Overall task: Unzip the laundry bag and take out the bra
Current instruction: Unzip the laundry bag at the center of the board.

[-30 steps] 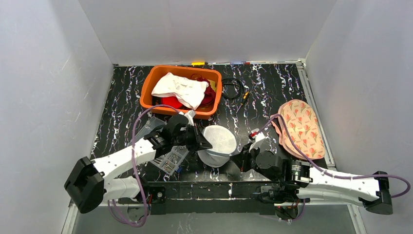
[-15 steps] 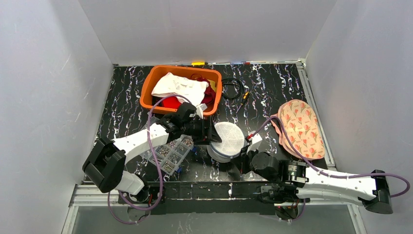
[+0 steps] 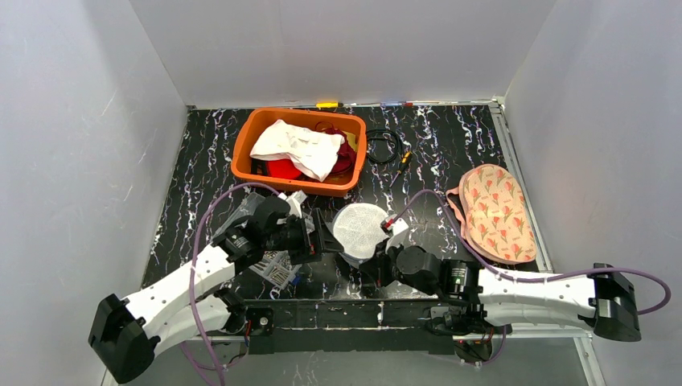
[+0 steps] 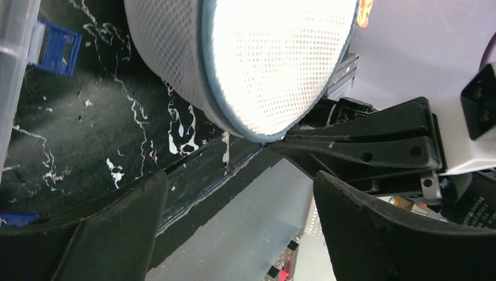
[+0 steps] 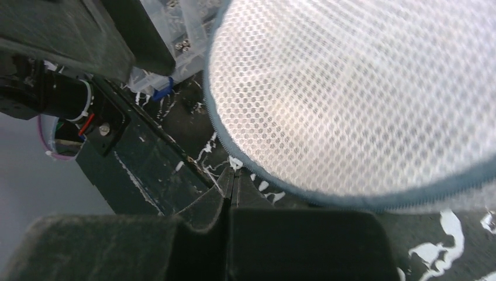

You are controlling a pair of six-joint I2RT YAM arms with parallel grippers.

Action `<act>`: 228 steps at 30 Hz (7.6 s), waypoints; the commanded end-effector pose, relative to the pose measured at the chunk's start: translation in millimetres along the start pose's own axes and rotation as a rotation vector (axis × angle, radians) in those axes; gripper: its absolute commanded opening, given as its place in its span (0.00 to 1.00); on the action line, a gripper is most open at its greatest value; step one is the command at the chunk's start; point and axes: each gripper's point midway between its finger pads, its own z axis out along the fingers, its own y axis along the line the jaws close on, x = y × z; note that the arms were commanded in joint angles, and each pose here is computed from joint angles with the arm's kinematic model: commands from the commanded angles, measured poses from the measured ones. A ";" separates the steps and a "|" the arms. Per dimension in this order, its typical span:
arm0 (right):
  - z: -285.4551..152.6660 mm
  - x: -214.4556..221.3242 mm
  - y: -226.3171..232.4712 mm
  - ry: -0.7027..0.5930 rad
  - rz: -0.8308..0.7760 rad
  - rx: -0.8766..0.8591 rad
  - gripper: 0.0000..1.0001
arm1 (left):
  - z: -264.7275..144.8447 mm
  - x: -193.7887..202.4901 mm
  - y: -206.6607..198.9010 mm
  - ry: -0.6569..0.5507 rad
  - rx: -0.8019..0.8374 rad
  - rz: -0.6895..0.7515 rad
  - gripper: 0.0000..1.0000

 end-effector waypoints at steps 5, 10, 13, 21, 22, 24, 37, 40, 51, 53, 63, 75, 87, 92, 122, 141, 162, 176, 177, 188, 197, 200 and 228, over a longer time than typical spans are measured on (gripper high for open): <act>13.8 -37.7 53.7 -0.083 0.014 -0.156 0.01 | 6.5 9.9 2.1 -0.008 -0.030 -0.098 0.92; 16.8 -33.5 54.8 -0.071 0.017 -0.160 0.01 | 14.6 -6.8 0.8 -0.086 -0.057 -0.123 0.81; 14.9 -32.9 53.2 -0.071 0.024 -0.157 0.01 | 21.1 -14.9 -3.9 -0.103 -0.053 -0.124 0.70; 11.5 -31.3 50.7 -0.073 0.036 -0.154 0.01 | 43.4 -18.4 2.1 -0.076 -0.082 -0.131 0.36; 11.1 -30.8 51.0 -0.070 0.035 -0.155 0.01 | 44.1 -19.0 3.0 -0.080 -0.085 -0.130 0.30; 9.7 -30.5 50.8 -0.065 0.030 -0.154 0.01 | 44.0 -20.3 5.1 -0.086 -0.098 -0.128 0.20; -29.3 -45.1 1.1 -0.104 -0.029 0.042 0.01 | 37.3 -24.9 -2.8 -0.089 -0.101 -0.062 0.00; -39.6 -45.6 -13.3 -0.112 -0.029 0.092 0.01 | 36.3 -26.9 -6.3 -0.086 -0.091 -0.038 0.00; -41.9 -26.4 -34.6 -0.108 -0.010 0.125 0.01 | 57.1 -33.2 -18.4 0.086 -0.016 0.052 0.00; -38.2 -24.3 -31.4 -0.105 -0.003 0.111 0.01 | 61.1 -33.1 -18.0 0.102 -0.008 0.049 0.00; -25.6 -29.9 -9.2 -0.100 -0.001 0.048 0.01 | 38.0 -23.0 -10.9 0.095 -0.054 0.039 0.70; -3.5 -37.8 26.6 -0.107 0.012 -0.060 0.01 | -0.4 1.9 -5.3 -0.010 -0.023 -0.121 0.86; 7.0 -32.7 35.4 -0.080 0.002 -0.082 0.01 | 29.6 -13.2 -22.2 -0.050 -0.044 -0.129 0.73; 3.2 -32.2 34.0 -0.081 0.015 -0.086 0.01 | 47.5 -15.8 -21.5 -0.028 -0.067 -0.128 0.53; -60.6 -60.2 -30.4 -0.159 -0.012 0.169 0.01 | 18.3 -35.0 -37.6 -0.034 -0.014 0.095 0.00; -33.0 -25.4 -17.7 -0.091 0.018 0.069 0.01 | 51.0 -23.4 -35.2 0.144 0.048 0.116 0.62; -19.6 -56.6 37.7 -0.110 0.014 -0.077 0.01 | 21.6 -22.3 -34.7 0.000 0.011 -0.047 0.88; -29.6 -60.3 34.4 -0.128 0.059 -0.079 0.01 | 55.6 -27.7 -48.7 0.060 0.014 -0.063 0.65; -29.1 -60.6 34.3 -0.129 0.059 -0.078 0.01 | 56.5 -27.0 -47.1 0.061 0.009 -0.065 0.61; -37.0 -68.2 29.1 -0.134 0.058 -0.039 0.01 | 57.5 -28.1 -35.3 0.044 -0.038 -0.046 0.08; -58.4 -72.6 7.0 -0.156 0.060 0.030 0.01 | 62.0 -28.0 -28.3 0.057 -0.056 -0.053 0.00; -61.7 -69.1 -0.7 -0.152 0.061 0.052 0.01 | 62.8 -28.8 -27.6 0.058 -0.058 -0.057 0.00; -32.6 -60.9 29.0 -0.122 0.051 -0.051 0.01 | 37.6 5.7 -57.6 0.071 0.063 -0.125 0.84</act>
